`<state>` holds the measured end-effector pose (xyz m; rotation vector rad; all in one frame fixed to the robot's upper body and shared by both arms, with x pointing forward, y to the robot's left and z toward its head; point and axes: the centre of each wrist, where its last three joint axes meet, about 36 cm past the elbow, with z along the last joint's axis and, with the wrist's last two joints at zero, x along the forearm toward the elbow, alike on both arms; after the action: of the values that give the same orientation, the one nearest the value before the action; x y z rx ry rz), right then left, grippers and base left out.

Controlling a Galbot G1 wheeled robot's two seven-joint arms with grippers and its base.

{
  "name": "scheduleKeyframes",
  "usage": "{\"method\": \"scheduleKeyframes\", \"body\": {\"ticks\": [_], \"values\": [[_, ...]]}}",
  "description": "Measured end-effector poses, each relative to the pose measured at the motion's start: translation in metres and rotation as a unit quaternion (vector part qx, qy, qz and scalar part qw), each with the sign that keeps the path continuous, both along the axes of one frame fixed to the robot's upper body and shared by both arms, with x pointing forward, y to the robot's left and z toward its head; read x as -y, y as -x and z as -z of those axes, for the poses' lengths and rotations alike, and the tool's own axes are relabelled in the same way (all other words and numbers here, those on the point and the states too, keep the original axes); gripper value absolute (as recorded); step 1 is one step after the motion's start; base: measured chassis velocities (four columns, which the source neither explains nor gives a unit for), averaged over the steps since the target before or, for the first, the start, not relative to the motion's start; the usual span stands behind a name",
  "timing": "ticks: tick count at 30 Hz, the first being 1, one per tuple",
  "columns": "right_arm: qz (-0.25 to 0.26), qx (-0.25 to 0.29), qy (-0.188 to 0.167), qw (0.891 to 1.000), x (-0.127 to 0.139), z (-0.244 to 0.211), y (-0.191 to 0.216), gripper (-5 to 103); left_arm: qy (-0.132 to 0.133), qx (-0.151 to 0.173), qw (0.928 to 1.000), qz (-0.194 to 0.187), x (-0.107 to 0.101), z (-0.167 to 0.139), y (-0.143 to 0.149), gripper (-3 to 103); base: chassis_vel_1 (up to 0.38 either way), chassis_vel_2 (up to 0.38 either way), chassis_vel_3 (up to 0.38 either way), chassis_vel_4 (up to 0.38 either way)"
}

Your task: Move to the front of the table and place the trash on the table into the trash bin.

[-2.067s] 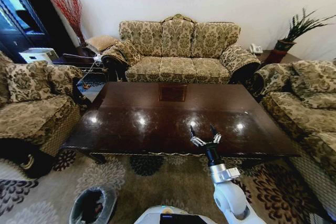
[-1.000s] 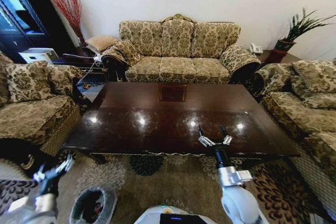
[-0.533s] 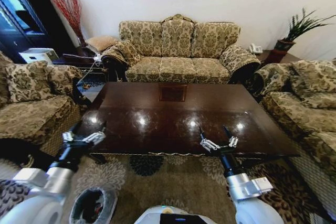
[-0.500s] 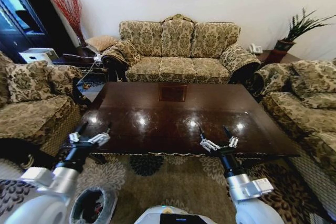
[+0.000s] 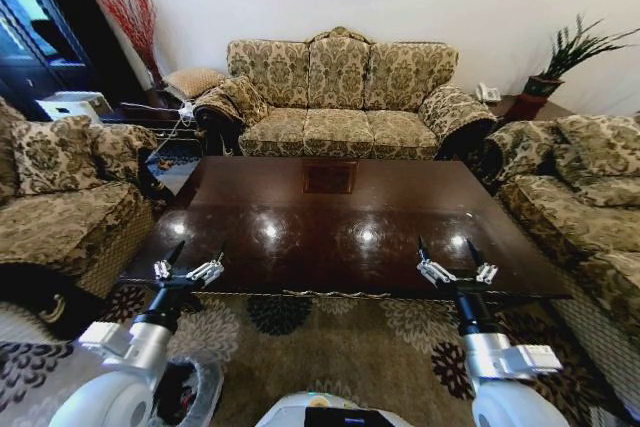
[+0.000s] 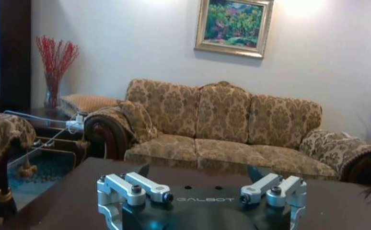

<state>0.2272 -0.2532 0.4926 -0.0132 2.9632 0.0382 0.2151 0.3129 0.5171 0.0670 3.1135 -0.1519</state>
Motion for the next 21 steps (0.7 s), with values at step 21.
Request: {"method": "scheduleKeyframes", "body": {"ticks": [21], "values": [[-0.001, 0.000, 0.000, 1.000, -0.0009, 0.0000, -0.0003, 100, 0.000, 0.000, 1.0000, -0.001, -0.0012, 0.0006, -0.0001, 100, -0.015, -0.015, 0.016, 0.018]]}}
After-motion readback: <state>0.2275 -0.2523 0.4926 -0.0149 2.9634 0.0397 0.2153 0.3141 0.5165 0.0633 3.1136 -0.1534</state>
